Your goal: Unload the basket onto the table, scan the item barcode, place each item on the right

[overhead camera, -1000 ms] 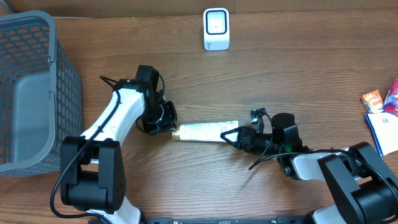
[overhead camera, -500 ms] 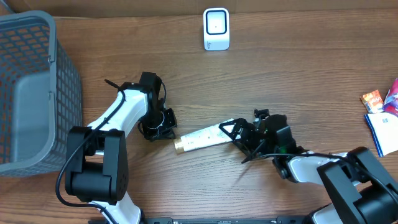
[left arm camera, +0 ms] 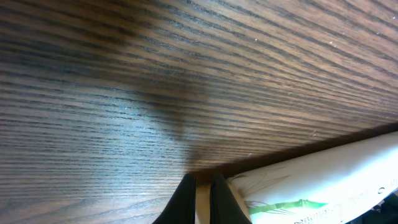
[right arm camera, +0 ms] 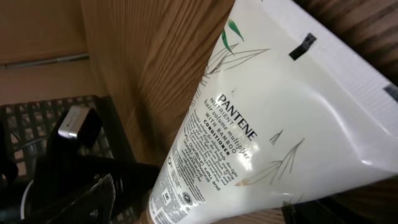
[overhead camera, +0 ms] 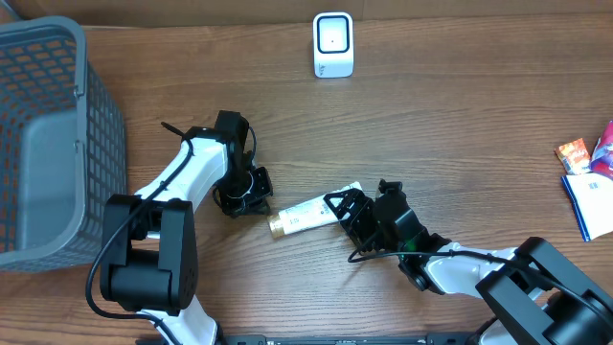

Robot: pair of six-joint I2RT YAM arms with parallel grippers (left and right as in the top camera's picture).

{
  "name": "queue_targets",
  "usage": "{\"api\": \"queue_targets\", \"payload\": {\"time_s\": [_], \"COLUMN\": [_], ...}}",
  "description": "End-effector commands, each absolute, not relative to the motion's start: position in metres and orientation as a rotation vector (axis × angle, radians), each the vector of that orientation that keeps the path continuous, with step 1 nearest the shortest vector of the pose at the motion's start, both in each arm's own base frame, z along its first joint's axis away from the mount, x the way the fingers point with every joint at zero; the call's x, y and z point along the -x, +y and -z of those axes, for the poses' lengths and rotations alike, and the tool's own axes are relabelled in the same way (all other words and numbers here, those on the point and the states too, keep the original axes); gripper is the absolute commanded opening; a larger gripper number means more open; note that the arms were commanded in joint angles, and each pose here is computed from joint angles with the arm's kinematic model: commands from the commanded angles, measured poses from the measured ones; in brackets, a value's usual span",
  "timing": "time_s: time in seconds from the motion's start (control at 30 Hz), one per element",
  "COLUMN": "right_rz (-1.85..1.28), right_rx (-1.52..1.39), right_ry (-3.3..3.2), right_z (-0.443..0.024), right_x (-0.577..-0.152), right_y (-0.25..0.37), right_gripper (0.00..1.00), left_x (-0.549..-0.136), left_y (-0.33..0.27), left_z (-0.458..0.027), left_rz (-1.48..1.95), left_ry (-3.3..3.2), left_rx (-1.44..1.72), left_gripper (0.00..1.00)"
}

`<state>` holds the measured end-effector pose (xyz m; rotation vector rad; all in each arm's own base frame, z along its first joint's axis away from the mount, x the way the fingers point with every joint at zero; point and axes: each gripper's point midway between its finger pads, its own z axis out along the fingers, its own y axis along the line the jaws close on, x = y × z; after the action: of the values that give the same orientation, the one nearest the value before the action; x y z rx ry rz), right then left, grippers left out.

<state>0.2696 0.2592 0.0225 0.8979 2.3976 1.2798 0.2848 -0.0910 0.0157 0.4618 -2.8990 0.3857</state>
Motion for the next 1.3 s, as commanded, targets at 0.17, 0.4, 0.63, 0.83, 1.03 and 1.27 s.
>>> {"api": "queue_targets", "payload": {"time_s": [0.17,0.4,0.63,0.83,1.03,1.27], "right_rz": [-1.101,-1.128,-1.106,-1.125,-1.2,-1.278], "right_rx": [-1.113,-1.036,-0.962,-0.855,-0.762,-0.808], "right_ry": [2.363,2.395,2.403,2.408,2.464,2.558], "right_z": [0.022,0.027,0.026,0.021,0.017,0.022], "right_x": [-0.273,-0.281,-0.285,-0.286,-0.276,-0.269], "right_y": [0.232,0.247,0.249,0.254,0.266,0.257], "right_gripper": [0.92,0.49,0.04,0.04,0.34,0.19], "left_x": [-0.283,-0.281,-0.281,-0.282,-0.283,-0.293], "left_y": [-0.09,-0.09,-0.089,-0.088,-0.089,-0.128], "left_z": [-0.013,-0.013,-0.013,-0.013,-0.014,-0.037], "left_rz": [-0.364,-0.362,-0.356,-0.352,-0.36,-0.73], "left_ry": [-2.903,-2.9,-2.903,-2.91,-2.916,-2.89], "left_rx": [-0.426,-0.422,-0.405,-0.393,-0.384,-0.155], "left_gripper": [0.04,0.04,0.04,0.04,0.04,0.04]}}
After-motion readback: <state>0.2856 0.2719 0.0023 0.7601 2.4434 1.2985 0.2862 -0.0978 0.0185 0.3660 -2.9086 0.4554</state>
